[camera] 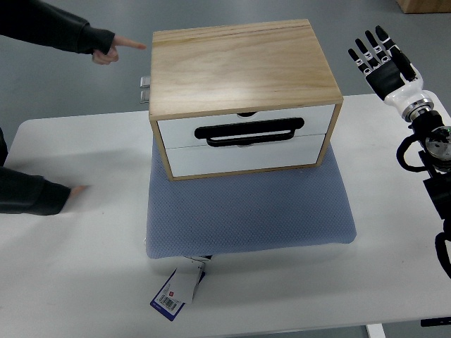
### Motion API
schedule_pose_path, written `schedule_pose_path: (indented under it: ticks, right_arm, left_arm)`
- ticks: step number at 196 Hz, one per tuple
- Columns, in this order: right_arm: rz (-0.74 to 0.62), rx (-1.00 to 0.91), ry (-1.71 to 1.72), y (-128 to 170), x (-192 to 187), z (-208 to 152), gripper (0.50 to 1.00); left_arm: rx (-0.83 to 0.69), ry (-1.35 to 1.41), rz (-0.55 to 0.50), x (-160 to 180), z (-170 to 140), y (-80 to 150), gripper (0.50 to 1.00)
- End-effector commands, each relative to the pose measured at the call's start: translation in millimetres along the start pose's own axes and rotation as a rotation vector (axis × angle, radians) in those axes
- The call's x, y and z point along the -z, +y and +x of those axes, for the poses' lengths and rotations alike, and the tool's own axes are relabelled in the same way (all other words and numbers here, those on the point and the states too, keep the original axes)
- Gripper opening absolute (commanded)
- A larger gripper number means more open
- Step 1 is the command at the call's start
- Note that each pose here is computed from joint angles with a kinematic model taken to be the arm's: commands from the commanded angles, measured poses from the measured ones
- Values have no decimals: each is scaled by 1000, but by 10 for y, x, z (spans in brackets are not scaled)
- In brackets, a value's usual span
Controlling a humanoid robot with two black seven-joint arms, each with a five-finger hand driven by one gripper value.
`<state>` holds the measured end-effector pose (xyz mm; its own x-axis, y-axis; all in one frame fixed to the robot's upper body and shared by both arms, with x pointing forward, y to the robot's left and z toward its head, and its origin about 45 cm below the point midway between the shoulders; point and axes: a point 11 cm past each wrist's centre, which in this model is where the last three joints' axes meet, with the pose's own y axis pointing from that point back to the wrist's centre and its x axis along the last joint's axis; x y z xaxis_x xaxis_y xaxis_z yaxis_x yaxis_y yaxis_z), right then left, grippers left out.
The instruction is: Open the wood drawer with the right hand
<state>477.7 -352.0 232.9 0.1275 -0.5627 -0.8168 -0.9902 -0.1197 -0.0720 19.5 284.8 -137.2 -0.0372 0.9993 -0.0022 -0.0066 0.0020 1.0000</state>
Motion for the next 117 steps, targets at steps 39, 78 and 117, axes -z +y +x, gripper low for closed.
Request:
schedule_pose_path:
  ticks: [39,78,117]
  right_arm:
    - [-5,0,4,-1,-12,-1,944]
    - [-54,6,72,-44,-39,-60,944]
    - [-124,78,487,-333,527,-617,944]
  left_arm:
    - [-7,5,2,2,6,0,1000]
    - [-4,5,2,2,-1,0,1000]
    - [7,4,0,0,-17,1,1000]
